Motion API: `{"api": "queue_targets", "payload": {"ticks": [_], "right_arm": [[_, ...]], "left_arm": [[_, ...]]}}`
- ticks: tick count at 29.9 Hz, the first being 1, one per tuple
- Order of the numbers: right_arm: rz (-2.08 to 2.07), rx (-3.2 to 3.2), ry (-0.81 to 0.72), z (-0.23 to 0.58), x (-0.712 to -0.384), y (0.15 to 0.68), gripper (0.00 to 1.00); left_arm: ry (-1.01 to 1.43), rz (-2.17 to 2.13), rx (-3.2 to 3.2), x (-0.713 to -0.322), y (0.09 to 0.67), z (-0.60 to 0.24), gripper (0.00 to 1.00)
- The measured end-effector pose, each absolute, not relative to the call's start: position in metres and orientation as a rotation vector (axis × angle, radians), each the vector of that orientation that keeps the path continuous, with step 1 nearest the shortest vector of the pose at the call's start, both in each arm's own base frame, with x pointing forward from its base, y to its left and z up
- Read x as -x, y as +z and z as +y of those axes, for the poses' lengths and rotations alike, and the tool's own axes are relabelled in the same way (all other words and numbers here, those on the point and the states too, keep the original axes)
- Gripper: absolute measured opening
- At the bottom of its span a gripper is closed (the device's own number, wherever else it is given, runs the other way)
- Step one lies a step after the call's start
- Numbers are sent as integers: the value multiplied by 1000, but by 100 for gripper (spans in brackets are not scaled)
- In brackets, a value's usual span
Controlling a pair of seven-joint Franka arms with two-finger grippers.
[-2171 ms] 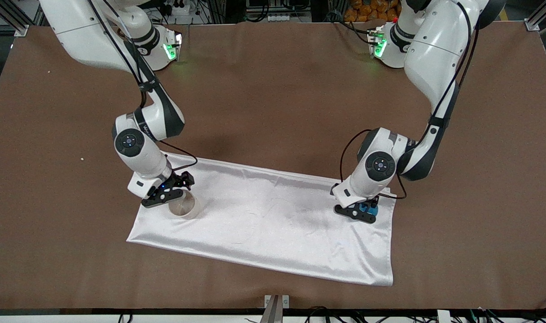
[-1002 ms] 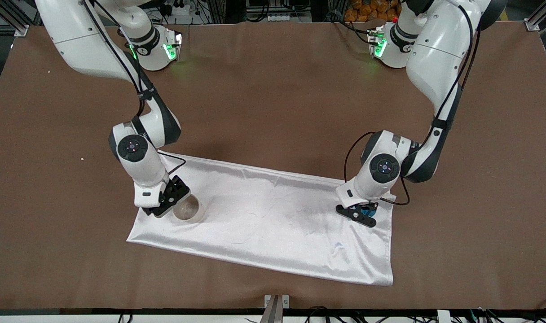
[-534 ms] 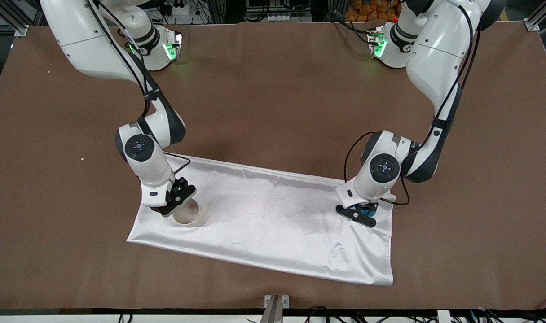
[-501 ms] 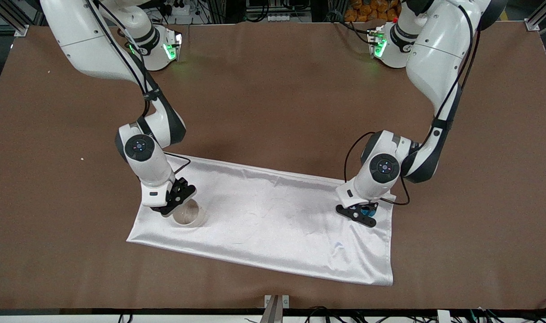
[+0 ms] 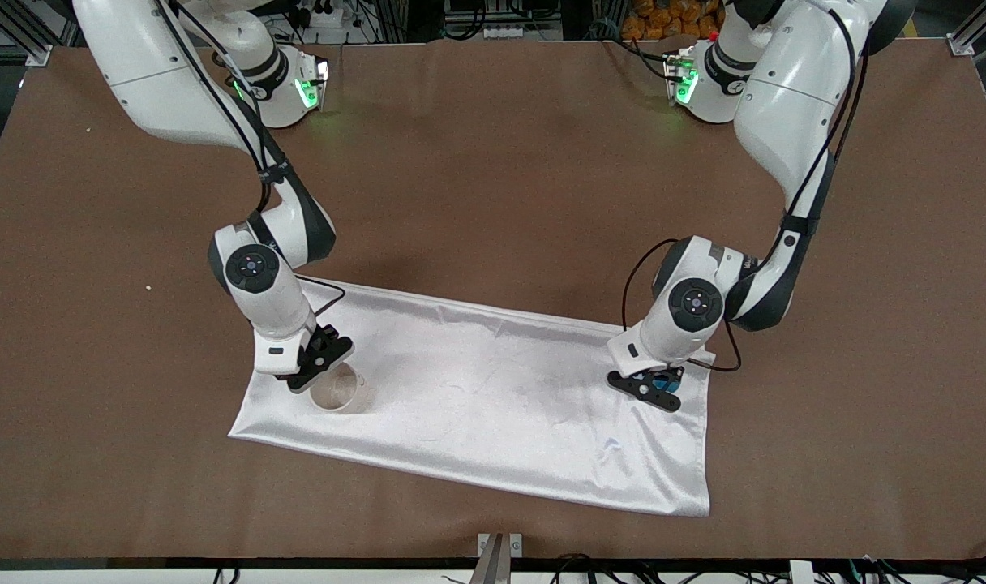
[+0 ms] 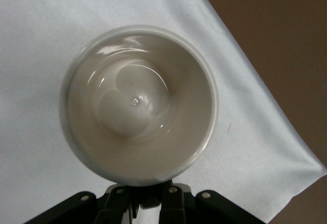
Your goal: Place blue cup into white mug on table
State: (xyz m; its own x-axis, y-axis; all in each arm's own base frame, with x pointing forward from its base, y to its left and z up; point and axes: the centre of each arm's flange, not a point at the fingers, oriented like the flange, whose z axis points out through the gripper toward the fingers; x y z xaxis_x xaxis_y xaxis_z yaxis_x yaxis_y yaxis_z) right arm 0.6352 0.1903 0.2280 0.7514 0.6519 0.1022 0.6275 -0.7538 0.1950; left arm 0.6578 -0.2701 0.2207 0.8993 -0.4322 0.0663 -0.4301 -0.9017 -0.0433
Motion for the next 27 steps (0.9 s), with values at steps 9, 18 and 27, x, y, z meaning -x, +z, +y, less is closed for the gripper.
{"api": "queue_targets", "payload": {"ticks": [9, 18, 27], "right_arm": [[442, -2992, 130, 233, -614, 235, 19], [93, -3083, 24, 280, -586, 259, 19], [-107, -3185, -60, 297, -551, 292, 19]], "left_arm": [[-154, 660, 3039, -667, 244, -260, 5], [-181, 631, 3032, -671, 296, -250, 5], [-180, 551, 3031, -663, 360, -242, 5]]}}
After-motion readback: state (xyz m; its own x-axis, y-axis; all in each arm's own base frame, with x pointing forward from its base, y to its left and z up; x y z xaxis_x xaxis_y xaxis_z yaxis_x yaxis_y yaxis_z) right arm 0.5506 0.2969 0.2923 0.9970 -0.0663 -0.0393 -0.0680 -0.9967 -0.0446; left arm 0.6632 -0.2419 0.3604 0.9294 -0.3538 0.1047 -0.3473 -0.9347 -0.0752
